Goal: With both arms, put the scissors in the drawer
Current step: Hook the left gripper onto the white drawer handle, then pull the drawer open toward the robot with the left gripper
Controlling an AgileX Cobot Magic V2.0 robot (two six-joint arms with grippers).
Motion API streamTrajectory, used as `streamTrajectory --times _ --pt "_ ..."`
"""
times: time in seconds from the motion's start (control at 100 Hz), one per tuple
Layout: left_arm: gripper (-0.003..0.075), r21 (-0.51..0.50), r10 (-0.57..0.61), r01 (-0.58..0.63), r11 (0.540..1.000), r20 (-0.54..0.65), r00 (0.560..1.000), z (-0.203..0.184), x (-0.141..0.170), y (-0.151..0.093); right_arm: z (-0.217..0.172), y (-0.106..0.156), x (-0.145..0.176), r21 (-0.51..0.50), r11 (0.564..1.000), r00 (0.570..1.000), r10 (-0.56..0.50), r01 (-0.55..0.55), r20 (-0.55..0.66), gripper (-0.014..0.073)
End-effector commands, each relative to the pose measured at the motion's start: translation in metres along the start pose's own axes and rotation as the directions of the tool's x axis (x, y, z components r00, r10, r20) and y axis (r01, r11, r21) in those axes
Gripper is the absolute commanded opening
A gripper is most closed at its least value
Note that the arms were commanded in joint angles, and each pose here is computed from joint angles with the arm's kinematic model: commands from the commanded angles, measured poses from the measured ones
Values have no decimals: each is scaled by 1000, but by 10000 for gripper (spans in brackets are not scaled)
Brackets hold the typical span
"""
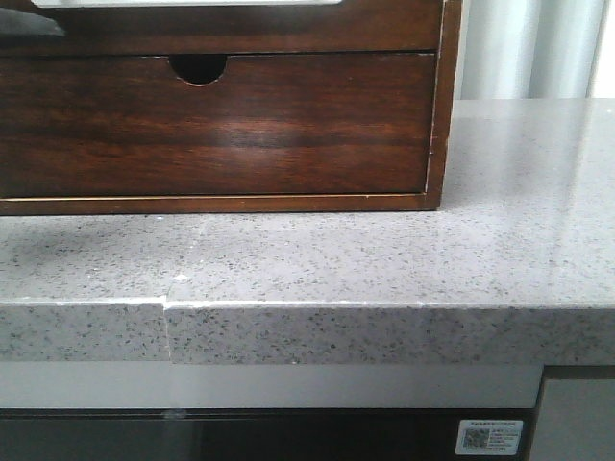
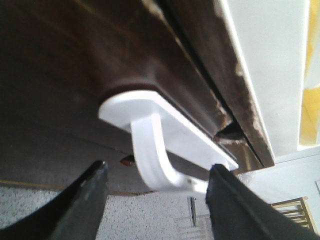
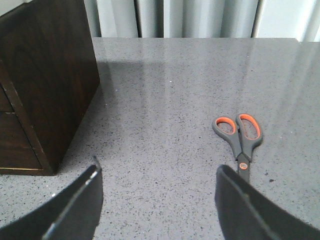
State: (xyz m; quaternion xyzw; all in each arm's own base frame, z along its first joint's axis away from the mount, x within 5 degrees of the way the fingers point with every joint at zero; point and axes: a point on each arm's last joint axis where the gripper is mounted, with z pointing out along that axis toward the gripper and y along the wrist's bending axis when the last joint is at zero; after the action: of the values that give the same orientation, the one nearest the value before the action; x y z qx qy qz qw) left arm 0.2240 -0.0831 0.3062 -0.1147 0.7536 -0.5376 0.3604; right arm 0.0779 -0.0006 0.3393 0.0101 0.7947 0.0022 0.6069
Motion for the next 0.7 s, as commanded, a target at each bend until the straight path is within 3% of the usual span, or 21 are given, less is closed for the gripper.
streamTrajectory --times 0.0,0.69 --pt "365 121 -27 24 992 21 999 3 -12 -21 -2 0 -18 5 1000 995 0 -1 103 430" --pt "154 189 -21 36 981 -82 996 18 -13 -17 -2 0 -18 5 1000 995 0 -1 103 430"
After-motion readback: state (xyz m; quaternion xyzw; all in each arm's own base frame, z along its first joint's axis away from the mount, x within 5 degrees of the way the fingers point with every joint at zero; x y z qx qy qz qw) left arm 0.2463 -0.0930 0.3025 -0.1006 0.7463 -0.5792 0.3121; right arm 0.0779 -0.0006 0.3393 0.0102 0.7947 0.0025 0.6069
